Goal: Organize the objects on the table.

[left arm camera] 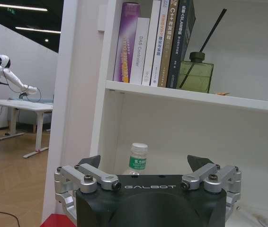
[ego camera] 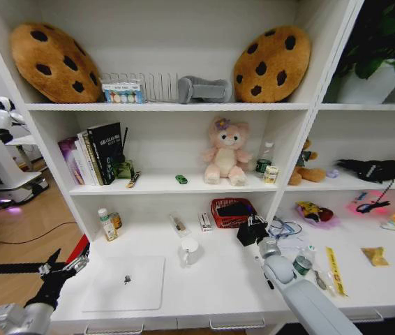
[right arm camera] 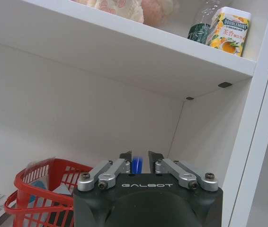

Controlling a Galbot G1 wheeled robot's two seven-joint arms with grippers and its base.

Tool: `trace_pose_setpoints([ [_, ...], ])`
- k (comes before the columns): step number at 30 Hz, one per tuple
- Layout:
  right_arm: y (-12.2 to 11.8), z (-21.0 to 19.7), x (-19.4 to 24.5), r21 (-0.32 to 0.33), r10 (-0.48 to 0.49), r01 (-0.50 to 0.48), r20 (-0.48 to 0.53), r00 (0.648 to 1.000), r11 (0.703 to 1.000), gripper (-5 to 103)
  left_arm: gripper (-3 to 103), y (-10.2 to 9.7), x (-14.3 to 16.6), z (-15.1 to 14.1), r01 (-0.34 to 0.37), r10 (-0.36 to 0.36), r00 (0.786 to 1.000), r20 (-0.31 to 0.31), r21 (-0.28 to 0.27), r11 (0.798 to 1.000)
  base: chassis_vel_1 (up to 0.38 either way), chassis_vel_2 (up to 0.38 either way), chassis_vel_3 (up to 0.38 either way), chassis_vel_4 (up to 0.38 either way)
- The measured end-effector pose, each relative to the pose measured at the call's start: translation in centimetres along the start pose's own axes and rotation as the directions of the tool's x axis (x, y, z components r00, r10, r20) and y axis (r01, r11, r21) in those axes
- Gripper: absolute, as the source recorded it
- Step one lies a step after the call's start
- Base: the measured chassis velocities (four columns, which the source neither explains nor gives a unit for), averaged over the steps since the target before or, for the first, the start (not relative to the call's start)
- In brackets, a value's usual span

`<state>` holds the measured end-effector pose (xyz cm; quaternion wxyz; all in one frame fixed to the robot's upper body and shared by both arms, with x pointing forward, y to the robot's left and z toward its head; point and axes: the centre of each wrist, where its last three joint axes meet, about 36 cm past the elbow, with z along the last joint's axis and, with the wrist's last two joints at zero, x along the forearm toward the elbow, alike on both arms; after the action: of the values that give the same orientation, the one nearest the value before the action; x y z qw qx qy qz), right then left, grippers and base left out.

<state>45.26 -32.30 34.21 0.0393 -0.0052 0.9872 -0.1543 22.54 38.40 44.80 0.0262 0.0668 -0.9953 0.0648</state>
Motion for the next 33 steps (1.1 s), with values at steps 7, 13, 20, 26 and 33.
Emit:
trace_pose_setpoints([
  [7,0.4,-0.3,0.4,-0.004,0.0,0.0,0.0,1.0,1.0,44,100,0.0,0.0,0.0,0.0,0.0,1.0,0.0,0.0,1.0,0.0,0.0,0.0,0.0],
  [13,2.0,-3.1,3.1,-0.062,-0.049,0.05,0.01,0.999,0.997,71,100,0.0,0.0,0.0,0.0,0.0,1.0,0.0,0.0,1.0,0.0,0.0,0.0,0.0],
  [20,4.0,-5.1,9.5,-0.136,-0.101,0.09,-0.08,0.992,0.987,93,100,0.0,0.0,0.0,0.0,0.0,1.0,0.0,0.0,1.0,0.0,0.0,0.0,0.0],
  [26,3.2,-5.8,14.0,-0.175,-0.074,0.038,-0.203,0.976,0.984,100,100,0.0,0.0,0.0,0.0,0.0,1.0,0.0,0.0,1.0,0.0,0.0,0.0,0.0],
  [33,0.6,-5.6,15.9,-0.221,-0.041,-0.057,-0.415,0.909,0.974,100,100,0.0,0.0,0.0,0.0,0.0,1.0,0.0,0.0,1.0,0.0,0.0,0.0,0.0],
])
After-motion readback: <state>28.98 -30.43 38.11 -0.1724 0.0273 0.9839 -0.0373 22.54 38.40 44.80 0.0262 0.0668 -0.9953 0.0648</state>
